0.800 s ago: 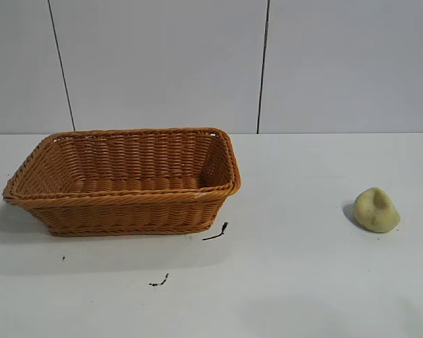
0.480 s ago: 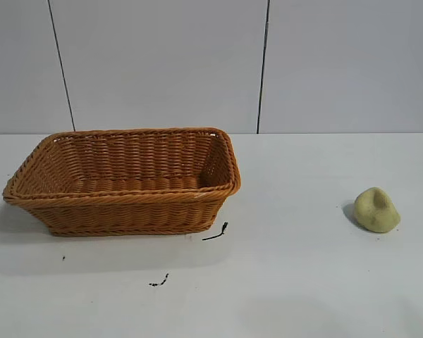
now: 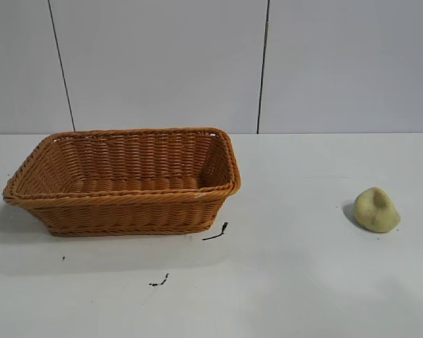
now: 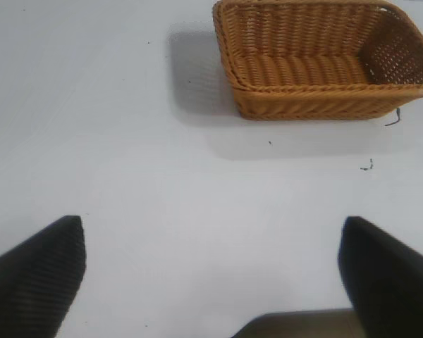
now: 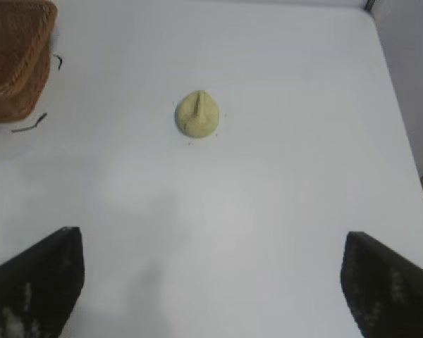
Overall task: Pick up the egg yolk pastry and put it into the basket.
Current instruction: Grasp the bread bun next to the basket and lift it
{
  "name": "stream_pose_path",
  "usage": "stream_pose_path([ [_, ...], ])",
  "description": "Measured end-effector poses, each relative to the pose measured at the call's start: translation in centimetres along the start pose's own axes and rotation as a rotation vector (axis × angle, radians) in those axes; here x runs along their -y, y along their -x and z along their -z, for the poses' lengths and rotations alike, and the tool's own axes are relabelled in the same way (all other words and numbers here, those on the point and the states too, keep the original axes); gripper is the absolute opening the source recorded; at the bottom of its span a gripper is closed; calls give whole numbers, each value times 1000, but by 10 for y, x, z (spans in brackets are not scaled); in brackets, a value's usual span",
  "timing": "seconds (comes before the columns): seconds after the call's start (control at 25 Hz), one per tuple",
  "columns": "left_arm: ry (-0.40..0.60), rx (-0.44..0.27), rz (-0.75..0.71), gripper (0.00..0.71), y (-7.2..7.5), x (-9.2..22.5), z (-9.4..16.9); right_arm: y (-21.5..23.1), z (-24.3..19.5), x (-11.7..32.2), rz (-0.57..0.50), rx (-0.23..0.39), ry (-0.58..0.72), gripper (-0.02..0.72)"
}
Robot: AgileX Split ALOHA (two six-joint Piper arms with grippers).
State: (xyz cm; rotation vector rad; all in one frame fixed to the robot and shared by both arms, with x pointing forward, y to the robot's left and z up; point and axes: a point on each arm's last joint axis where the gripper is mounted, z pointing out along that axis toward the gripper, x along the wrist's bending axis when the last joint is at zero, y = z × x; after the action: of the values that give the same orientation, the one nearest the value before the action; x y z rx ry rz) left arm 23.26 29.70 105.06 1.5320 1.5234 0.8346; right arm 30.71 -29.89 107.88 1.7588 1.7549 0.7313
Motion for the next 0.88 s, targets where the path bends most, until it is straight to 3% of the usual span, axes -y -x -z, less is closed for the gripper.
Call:
stream_pose_path([
  [0.36,0,0,0,695,0,0,0,5,-96,-71,-1,-5,-389,689],
  [0.88,0,0,0,695,0,0,0,6,-228,-123,21,-17,-614,689],
])
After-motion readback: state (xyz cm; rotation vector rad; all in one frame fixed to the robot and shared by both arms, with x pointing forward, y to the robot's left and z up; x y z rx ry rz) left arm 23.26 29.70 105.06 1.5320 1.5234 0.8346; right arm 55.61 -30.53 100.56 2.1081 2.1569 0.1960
